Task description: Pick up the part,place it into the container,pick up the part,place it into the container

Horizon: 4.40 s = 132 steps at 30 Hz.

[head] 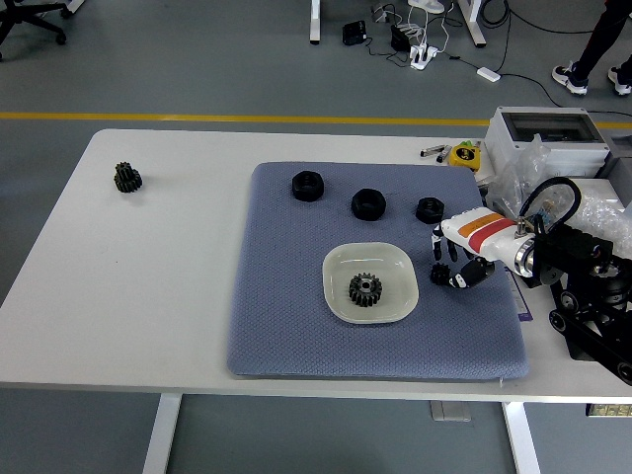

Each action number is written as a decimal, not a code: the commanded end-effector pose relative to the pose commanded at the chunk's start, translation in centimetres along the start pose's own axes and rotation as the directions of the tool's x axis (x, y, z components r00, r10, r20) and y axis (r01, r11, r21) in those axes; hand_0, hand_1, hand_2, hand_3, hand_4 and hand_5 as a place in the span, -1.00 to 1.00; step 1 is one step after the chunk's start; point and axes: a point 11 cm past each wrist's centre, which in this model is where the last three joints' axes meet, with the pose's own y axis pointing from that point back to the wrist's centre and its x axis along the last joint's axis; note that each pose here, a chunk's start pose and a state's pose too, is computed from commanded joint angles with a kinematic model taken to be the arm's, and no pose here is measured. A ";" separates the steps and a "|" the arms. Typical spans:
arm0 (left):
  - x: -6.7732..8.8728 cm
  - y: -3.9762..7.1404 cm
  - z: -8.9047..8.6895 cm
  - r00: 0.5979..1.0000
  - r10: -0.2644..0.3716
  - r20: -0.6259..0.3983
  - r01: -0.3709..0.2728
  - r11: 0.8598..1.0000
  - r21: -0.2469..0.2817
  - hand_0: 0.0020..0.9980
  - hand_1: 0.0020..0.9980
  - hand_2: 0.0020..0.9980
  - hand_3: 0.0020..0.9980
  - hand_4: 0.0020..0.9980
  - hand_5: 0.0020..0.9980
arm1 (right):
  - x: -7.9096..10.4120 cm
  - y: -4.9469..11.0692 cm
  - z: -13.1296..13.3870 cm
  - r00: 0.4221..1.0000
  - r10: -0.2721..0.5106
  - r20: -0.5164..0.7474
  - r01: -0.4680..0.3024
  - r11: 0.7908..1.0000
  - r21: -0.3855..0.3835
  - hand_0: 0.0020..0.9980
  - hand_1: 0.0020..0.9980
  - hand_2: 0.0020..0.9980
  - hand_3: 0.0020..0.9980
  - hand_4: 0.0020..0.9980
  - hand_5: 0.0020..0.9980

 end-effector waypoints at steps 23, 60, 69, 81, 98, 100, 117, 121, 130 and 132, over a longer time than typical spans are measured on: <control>0.1 0.0 0.1 1.000 0.001 -0.003 -0.001 1.000 -0.002 0.31 0.35 0.26 0.11 0.20 -0.01 | 0.5 0.3 -0.8 0.998 -0.055 -0.024 0.055 0.998 0.003 -0.68 -0.32 -0.10 0.04 0.81 -0.41; 0.0 0.0 -0.2 1.000 -0.001 0.009 0.001 1.000 0.005 0.31 0.35 0.26 0.11 0.20 -0.01 | -0.2 -0.2 -0.4 0.999 -0.048 -0.014 0.048 0.999 -0.016 -0.04 0.20 0.37 0.21 0.92 -0.36; 0.0 0.0 0.0 1.000 -0.001 0.009 0.001 1.000 0.002 0.31 0.35 0.26 0.11 0.20 -0.01 | -0.8 -0.1 0.0 0.998 -0.057 -0.010 0.056 0.998 -0.027 -0.17 0.06 0.19 0.11 0.83 -0.40; 0.0 0.0 0.2 1.000 -0.002 0.007 0.002 1.000 -0.004 0.31 0.35 0.26 0.11 0.20 -0.01 | -0.9 -0.1 0.5 1.000 -0.029 -0.003 0.029 0.999 -0.042 -0.33 -0.08 0.03 0.02 0.40 -0.50; 0.0 0.0 0.3 1.000 -0.002 0.005 0.002 1.000 -0.005 0.31 0.35 0.26 0.11 0.20 -0.01 | -1.4 -0.2 0.0 0.999 -0.052 0.010 0.052 0.998 -0.032 -0.31 -0.09 0.02 0.04 0.41 -0.48; 0.0 0.0 0.3 1.000 -0.002 0.005 0.002 1.000 -0.005 0.31 0.35 0.26 0.11 0.20 -0.01 | -1.4 -0.2 -0.1 0.999 -0.052 0.010 0.052 0.998 -0.029 -0.31 -0.09 0.02 0.04 0.41 -0.48; 0.0 0.0 0.4 1.000 -0.002 0.005 0.002 1.000 -0.007 0.31 0.35 0.26 0.11 0.20 -0.01 | -1.2 0.1 0.5 0.999 -0.038 0.039 0.039 0.998 -0.043 -0.50 -0.21 -0.09 0.02 0.49 -0.53; 0.0 0.0 0.4 1.000 -0.002 0.004 0.002 1.000 -0.006 0.31 0.35 0.26 0.11 0.20 -0.01 | -0.8 0.3 0.8 0.998 -0.024 0.052 0.027 0.998 -0.050 -0.51 -0.22 -0.09 0.02 0.50 -0.53; 0.0 0.0 0.3 1.000 -0.003 0.006 0.003 1.000 -0.006 0.31 0.35 0.26 0.11 0.20 -0.01 | 1.3 0.7 0.8 0.993 0.053 0.103 -0.049 0.998 -0.049 -0.51 -0.22 -0.09 0.02 0.50 -0.53; 0.0 0.0 0.3 1.000 -0.003 0.007 0.003 1.000 -0.006 0.31 0.35 0.26 0.11 0.20 -0.01 | 1.7 0.7 0.6 0.991 0.069 0.111 -0.065 0.997 -0.046 -0.51 -0.22 -0.09 0.02 0.50 -0.52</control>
